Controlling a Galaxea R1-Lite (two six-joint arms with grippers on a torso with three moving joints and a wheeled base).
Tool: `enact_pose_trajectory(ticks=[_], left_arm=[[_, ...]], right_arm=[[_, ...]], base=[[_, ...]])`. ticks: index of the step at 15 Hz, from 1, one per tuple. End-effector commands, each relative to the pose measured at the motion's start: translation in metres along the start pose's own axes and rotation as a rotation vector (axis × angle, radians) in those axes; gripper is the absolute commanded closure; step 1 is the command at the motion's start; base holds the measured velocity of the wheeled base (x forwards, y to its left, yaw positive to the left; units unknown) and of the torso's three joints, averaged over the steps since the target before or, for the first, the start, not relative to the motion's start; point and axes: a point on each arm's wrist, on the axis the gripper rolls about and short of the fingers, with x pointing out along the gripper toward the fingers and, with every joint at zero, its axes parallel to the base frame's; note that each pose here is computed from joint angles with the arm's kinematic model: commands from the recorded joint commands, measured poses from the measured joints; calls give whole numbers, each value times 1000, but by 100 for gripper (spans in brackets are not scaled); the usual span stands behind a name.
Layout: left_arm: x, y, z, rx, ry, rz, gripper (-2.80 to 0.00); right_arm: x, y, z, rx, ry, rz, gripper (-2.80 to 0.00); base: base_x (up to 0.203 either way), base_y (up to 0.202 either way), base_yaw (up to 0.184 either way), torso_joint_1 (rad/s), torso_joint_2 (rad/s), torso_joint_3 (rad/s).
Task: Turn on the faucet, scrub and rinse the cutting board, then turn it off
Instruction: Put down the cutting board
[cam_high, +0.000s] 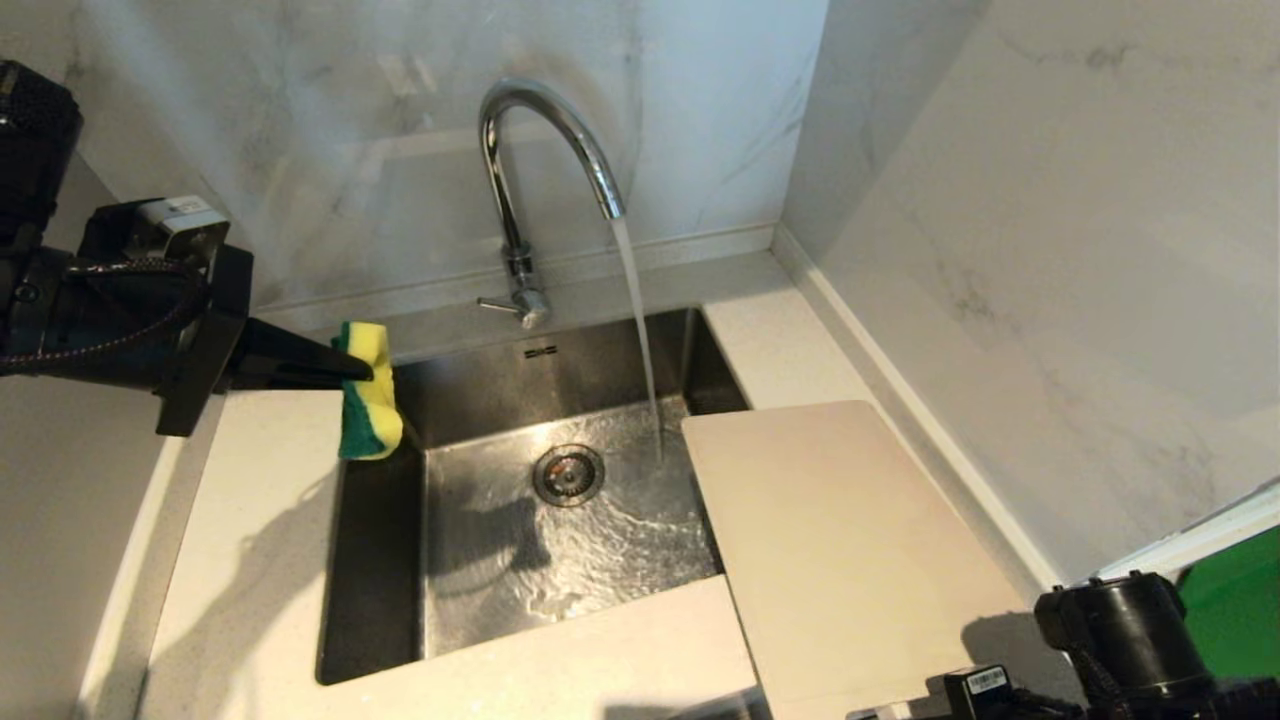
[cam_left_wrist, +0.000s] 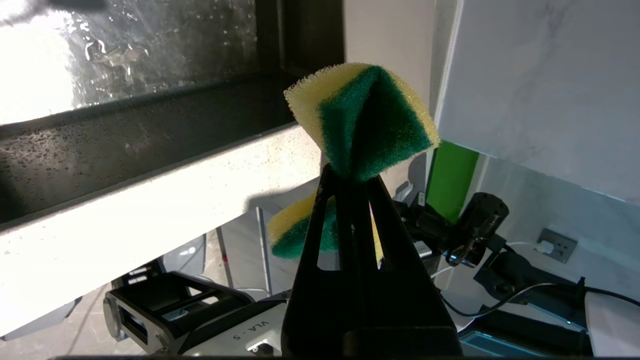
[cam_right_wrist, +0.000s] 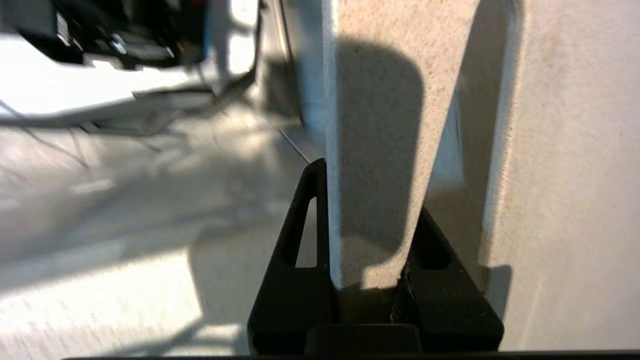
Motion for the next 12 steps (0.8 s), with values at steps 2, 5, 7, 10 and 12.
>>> enact_pose_trajectory(ticks=[2, 5, 7, 10, 12], left_arm=[[3, 2, 0, -11, 11, 5, 0], [4, 1, 0, -9, 12, 5, 0], [3, 1, 1, -8, 8, 3, 0], [3, 1, 1, -9, 10, 5, 0], [3, 0, 2, -5, 5, 0, 0]], right_arm=[[16, -2, 14, -29, -77, 72, 0], [23, 0, 16, 10, -78, 108, 0], [26, 1, 14, 37, -75, 126, 0], [31, 6, 12, 70, -66, 163, 0], [35, 6, 10, 82, -62, 181, 0]], base=[[0, 0, 0, 0, 0, 0], [0, 0, 0, 0, 0, 0], [0, 0, 0, 0, 0, 0], [0, 0, 0, 0, 0, 0], [0, 0, 0, 0, 0, 0]])
